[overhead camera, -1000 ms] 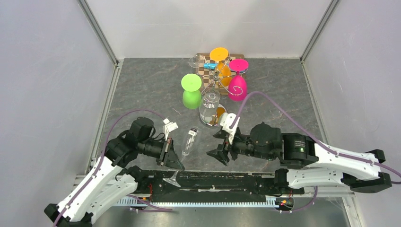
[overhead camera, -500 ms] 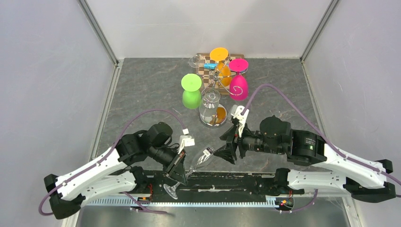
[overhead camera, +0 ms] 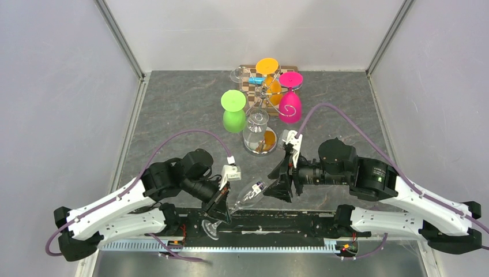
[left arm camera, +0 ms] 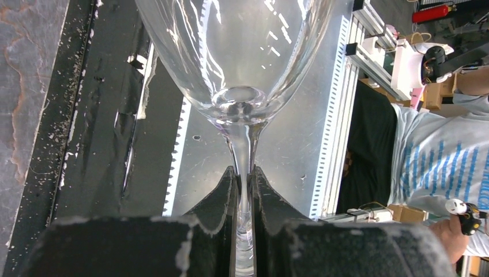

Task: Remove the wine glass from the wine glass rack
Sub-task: Place the wine glass at the center of the board.

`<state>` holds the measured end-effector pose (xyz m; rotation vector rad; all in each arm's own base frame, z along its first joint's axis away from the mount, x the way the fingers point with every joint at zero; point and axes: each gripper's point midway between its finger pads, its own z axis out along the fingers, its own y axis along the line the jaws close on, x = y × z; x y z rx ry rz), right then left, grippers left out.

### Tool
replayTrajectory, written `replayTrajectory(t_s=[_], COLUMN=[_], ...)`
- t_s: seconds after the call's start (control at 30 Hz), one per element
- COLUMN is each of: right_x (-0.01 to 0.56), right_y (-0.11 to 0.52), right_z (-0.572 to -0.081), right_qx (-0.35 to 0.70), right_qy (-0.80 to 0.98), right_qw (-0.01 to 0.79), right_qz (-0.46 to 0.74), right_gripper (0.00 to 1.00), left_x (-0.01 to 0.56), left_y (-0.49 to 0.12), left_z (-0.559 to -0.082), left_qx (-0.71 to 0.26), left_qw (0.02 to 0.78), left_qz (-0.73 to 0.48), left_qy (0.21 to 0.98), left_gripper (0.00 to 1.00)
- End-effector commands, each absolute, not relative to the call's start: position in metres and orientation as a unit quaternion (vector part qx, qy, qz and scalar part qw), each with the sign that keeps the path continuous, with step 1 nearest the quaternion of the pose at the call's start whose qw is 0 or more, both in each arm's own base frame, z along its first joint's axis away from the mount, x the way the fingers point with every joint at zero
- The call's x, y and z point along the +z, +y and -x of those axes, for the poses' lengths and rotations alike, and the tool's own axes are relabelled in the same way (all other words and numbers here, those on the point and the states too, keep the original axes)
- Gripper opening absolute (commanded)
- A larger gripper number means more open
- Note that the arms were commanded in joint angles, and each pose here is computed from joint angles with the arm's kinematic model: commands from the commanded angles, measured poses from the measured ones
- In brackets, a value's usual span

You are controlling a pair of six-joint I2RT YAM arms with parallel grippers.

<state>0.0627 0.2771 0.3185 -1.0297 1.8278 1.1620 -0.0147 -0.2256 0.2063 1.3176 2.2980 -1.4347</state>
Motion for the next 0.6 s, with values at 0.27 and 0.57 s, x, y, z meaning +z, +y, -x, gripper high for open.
replayTrajectory(t_s=[0.27,0.57], right_x=[0.331,0.34], right_y=[0.278,0.279], right_z=[-0.052,-0.048], right_qx=[0.479,0.481], right_qy=[0.69,0.68], right_qw=[0.35,0.343], right_qz=[0.414,0.435], right_gripper=[0.56,0.45], left_x=[0.248,0.258], left_y=[-0.243,-0.245], left_z=[0.005,0.001], left_qx=[-0.511,-0.508], left_qw=[0.155,0.18], left_qz=[-0.493,-0.517], left_qy=[0.687,0.665], left_gripper=[0.02,0.02])
